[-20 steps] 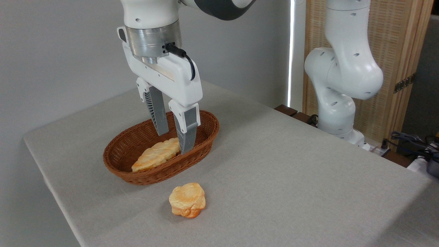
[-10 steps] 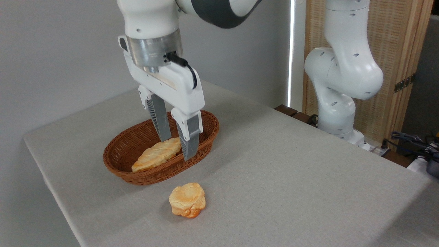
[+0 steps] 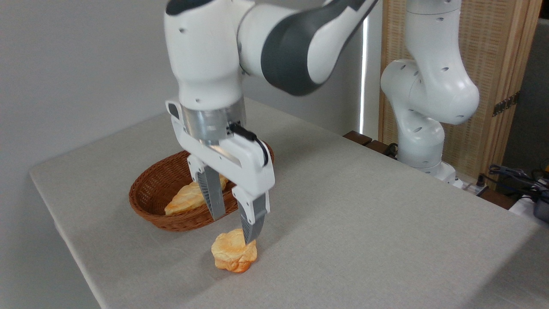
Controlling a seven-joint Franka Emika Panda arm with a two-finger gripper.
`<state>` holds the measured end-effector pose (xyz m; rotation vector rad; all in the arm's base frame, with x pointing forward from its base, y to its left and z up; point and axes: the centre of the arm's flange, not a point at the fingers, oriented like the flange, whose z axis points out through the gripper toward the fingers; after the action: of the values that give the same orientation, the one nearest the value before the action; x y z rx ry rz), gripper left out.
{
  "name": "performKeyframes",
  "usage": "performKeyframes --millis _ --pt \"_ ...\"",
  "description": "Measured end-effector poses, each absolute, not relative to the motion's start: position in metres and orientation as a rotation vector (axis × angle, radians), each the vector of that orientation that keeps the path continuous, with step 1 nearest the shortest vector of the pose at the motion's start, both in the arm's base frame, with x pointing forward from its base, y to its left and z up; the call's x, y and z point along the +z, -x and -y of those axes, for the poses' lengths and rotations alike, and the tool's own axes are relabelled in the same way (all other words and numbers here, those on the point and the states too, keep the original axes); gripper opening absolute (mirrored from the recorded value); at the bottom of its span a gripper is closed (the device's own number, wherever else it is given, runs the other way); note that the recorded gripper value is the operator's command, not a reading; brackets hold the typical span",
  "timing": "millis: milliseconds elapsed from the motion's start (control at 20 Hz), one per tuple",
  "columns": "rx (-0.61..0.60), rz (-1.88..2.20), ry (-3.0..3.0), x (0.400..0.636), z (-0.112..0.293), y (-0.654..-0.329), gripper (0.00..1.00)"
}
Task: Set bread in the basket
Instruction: 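Move the open gripper down over the round bread roll on the table, then close the gripper on the bread roll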
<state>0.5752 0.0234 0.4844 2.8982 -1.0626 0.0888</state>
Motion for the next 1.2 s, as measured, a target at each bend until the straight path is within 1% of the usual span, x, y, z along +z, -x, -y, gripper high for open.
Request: performKeyframes --millis 150,350,700,950,1050,1100,1150,1200 --pt "0.076 1.079 -2.891 0.467 -0.023 -0.572 1.00" --pt "0.051 1.101 -2.881 0.451 -0.022 -0.573 1.00" --pt "0.011 1.127 -2.868 0.431 -0.011 -0.578 1.00" --pt "0.003 1.139 -2.864 0.425 -0.006 -0.581 0.99" --pt "0.003 1.145 -2.862 0.424 -0.006 -0.581 0.81" --pt "0.003 1.157 -2.857 0.424 -0.006 -0.581 0.78" --pt "0.002 1.170 -2.852 0.424 -0.006 -0.581 0.69" --pt "-0.001 1.193 -2.842 0.422 -0.004 -0.581 0.63"
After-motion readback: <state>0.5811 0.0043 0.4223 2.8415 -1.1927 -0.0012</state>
